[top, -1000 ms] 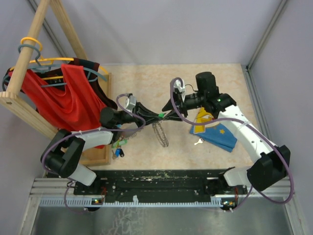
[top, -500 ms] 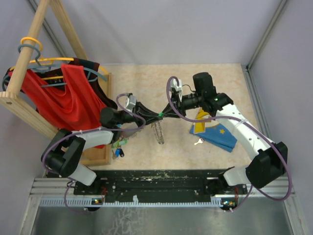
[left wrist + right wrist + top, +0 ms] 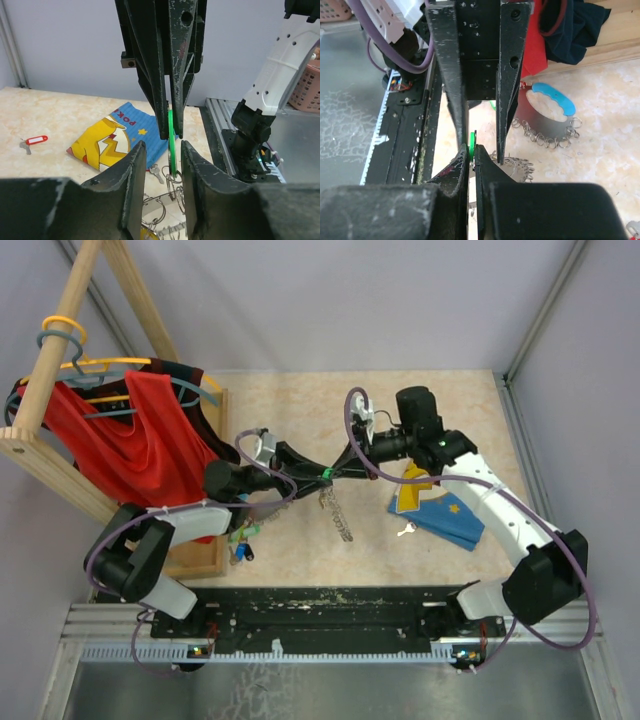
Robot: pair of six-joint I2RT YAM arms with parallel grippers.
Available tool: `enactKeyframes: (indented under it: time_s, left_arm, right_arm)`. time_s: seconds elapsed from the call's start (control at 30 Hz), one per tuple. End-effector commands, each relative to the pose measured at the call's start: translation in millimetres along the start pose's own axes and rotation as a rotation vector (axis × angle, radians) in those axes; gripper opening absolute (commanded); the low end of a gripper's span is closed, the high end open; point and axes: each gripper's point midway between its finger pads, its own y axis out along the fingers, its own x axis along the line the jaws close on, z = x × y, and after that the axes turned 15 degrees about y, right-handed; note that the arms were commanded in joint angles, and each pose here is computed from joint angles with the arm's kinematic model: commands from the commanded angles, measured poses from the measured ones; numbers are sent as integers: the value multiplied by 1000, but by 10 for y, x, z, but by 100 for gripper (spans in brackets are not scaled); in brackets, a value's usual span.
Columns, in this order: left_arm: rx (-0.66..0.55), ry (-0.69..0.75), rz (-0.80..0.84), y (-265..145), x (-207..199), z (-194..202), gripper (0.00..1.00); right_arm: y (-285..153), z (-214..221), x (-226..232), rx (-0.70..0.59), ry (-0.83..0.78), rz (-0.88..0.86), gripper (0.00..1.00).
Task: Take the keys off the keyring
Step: Remove the key from the keyring.
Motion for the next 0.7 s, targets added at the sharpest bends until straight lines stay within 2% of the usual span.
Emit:
enactKeyframes:
  time_s: [0.0,0.1,0.27,0.67]
  left_arm:
    - [-67,101,-55,-45,35,-212,45]
    - [-78,124,-94,-104,26,-239,54]
    - [-94,160,-168,-172,74,-315,57]
    - [-87,104,-113,-96,48,-285,45]
  right_arm:
    - [-131,-291,148,-101,-9,-42,0]
    - [-150,-270,146,-106,13,-36,0]
    - [-172,-269,155,-108,23,-22,0]
    - [-205,-268,229,-93,-22,-38,0]
